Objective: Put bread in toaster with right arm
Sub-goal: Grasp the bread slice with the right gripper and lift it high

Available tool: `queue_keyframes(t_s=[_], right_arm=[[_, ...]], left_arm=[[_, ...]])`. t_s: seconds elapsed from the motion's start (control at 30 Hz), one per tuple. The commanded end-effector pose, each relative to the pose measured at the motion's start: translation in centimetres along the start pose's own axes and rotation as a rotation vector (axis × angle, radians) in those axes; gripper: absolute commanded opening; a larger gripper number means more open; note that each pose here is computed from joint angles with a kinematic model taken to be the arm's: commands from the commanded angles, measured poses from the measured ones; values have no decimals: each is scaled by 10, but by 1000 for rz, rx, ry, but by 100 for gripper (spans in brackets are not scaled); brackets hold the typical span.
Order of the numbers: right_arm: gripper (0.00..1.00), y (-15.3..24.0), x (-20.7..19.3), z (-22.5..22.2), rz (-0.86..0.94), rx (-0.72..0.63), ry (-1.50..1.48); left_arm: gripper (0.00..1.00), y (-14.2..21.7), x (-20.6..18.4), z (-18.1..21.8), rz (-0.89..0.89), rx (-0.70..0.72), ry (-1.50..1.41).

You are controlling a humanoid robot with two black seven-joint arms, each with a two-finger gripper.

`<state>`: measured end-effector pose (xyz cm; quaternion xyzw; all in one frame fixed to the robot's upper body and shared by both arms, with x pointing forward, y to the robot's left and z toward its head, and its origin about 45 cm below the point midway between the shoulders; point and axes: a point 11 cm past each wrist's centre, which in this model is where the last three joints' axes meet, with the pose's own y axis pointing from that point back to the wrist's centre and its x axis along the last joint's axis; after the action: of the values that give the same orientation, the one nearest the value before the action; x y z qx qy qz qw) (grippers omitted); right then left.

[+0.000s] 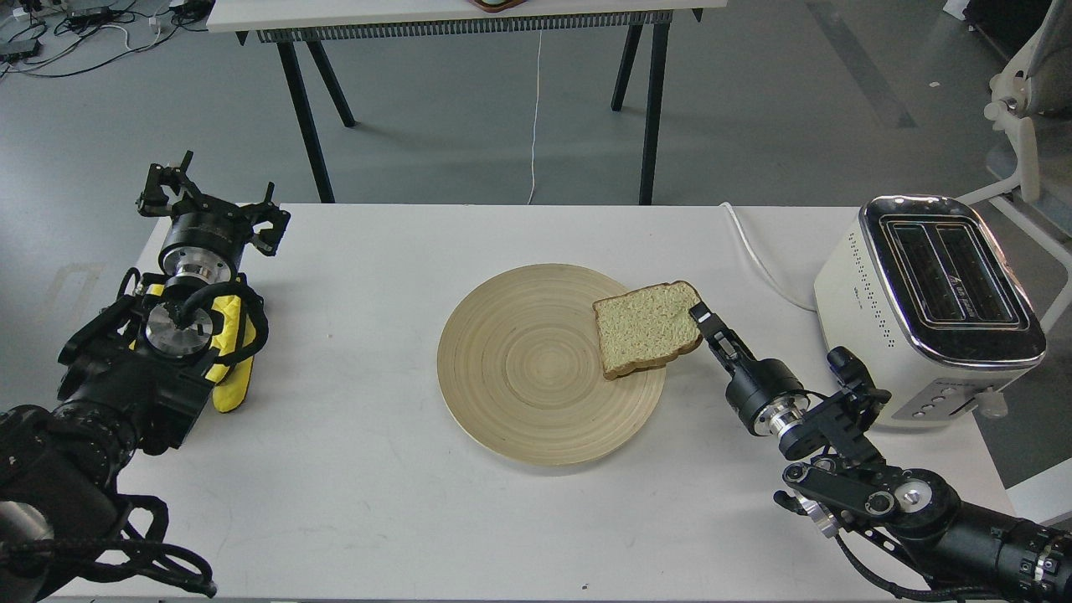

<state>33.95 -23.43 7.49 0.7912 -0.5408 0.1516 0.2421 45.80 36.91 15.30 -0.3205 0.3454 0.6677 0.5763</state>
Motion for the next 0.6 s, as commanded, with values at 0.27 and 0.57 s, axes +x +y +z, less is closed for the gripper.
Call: queue_keyframes(t_s=[0.27,0.57], right_arm=[[0,9,139,-74,208,192,7],[0,83,286,-89,402,159,284]], left_arm=[[100,0,0,0,0,0,0],[100,0,0,0,0,0,0]])
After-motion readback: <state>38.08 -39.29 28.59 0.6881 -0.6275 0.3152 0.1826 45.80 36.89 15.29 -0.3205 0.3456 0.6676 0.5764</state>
